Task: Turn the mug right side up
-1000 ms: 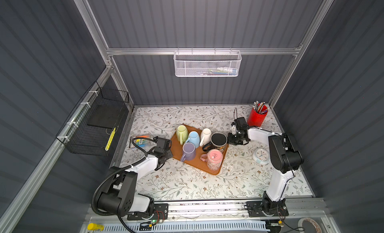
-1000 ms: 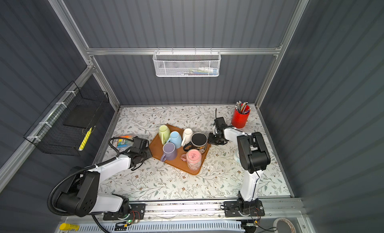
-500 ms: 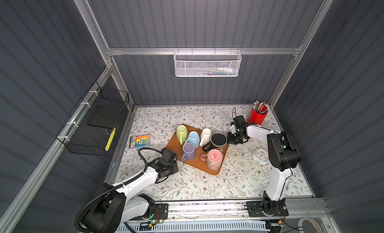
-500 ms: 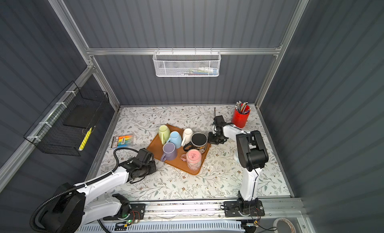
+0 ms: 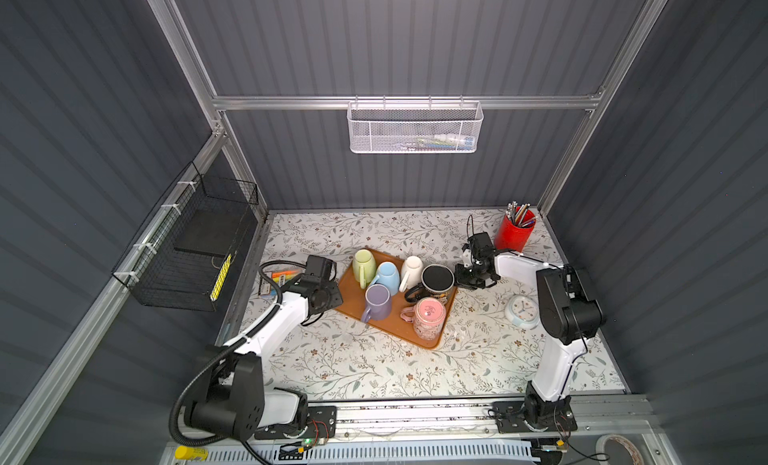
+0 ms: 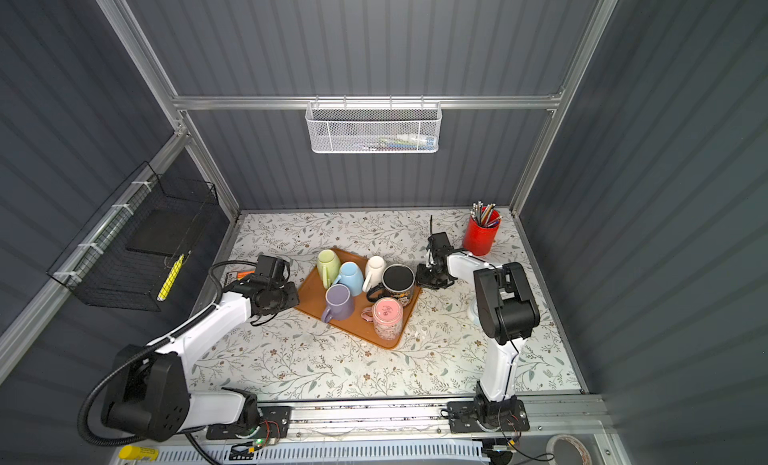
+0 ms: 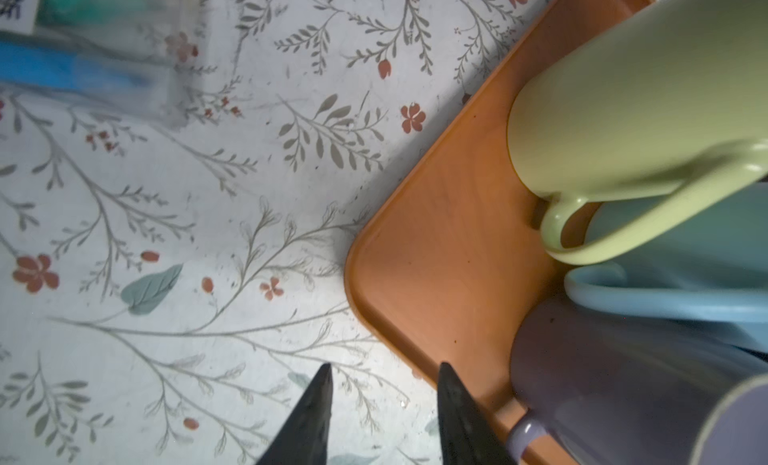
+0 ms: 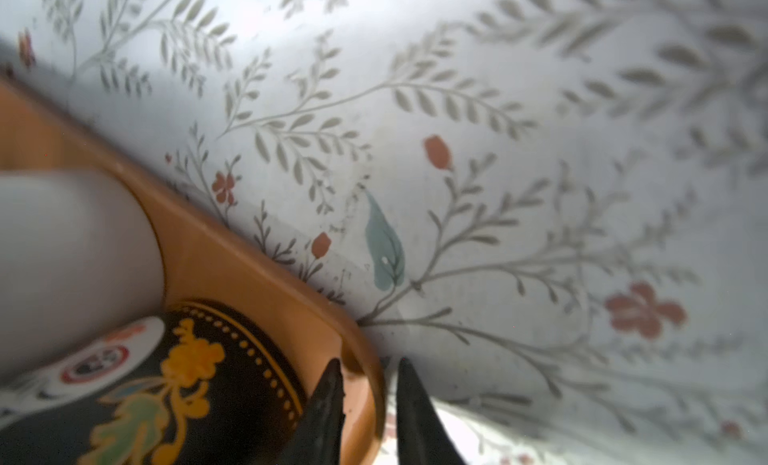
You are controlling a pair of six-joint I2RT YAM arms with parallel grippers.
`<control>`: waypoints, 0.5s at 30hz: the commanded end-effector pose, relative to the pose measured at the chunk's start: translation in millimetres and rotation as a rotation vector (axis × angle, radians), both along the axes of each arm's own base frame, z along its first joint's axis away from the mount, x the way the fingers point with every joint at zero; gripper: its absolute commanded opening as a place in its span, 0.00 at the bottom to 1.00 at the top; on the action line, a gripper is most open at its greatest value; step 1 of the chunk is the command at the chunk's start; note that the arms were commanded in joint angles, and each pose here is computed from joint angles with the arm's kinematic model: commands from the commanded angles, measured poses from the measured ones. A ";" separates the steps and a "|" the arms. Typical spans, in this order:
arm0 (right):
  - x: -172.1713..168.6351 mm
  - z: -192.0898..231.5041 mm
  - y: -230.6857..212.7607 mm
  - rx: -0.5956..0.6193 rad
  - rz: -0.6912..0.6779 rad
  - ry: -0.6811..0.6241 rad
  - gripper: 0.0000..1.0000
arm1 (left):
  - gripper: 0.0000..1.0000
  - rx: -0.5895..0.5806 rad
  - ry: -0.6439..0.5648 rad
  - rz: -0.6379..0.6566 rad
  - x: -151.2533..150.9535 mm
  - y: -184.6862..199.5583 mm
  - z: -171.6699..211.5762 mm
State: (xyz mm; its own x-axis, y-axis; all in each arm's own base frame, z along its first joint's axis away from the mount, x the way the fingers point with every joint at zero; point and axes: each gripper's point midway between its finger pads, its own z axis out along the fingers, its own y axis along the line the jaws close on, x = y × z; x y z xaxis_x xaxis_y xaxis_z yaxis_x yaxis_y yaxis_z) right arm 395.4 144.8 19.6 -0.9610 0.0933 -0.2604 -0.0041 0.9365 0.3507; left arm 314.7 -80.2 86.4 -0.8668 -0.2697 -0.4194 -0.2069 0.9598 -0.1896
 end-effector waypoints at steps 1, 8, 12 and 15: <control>-3.2 5.7 -7.8 0.013 -0.059 -0.008 0.33 | 0.42 -0.012 0.026 -0.099 18.7 -8.1 -1.3; -10.2 23.6 -17.1 0.052 -0.117 -0.056 0.38 | 0.44 -0.010 0.015 -0.181 63.1 -14.5 -3.0; -21.0 30.8 -12.6 0.117 -0.143 -0.072 0.37 | 0.52 0.053 0.053 -0.236 79.0 -12.1 -14.7; -29.5 34.3 -11.3 0.156 -0.166 -0.088 0.35 | 0.54 0.086 0.089 -0.267 86.3 -7.9 -25.8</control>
State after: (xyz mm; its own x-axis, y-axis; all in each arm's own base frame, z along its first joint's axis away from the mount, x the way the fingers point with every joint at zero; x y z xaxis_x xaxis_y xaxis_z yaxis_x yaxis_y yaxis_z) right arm 369.7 128.4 48.4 -0.9167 0.2485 -0.3130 0.0911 0.8925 0.4417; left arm 401.5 -94.4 69.2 -0.9167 -0.0762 -0.3922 -0.0186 0.9887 -0.1487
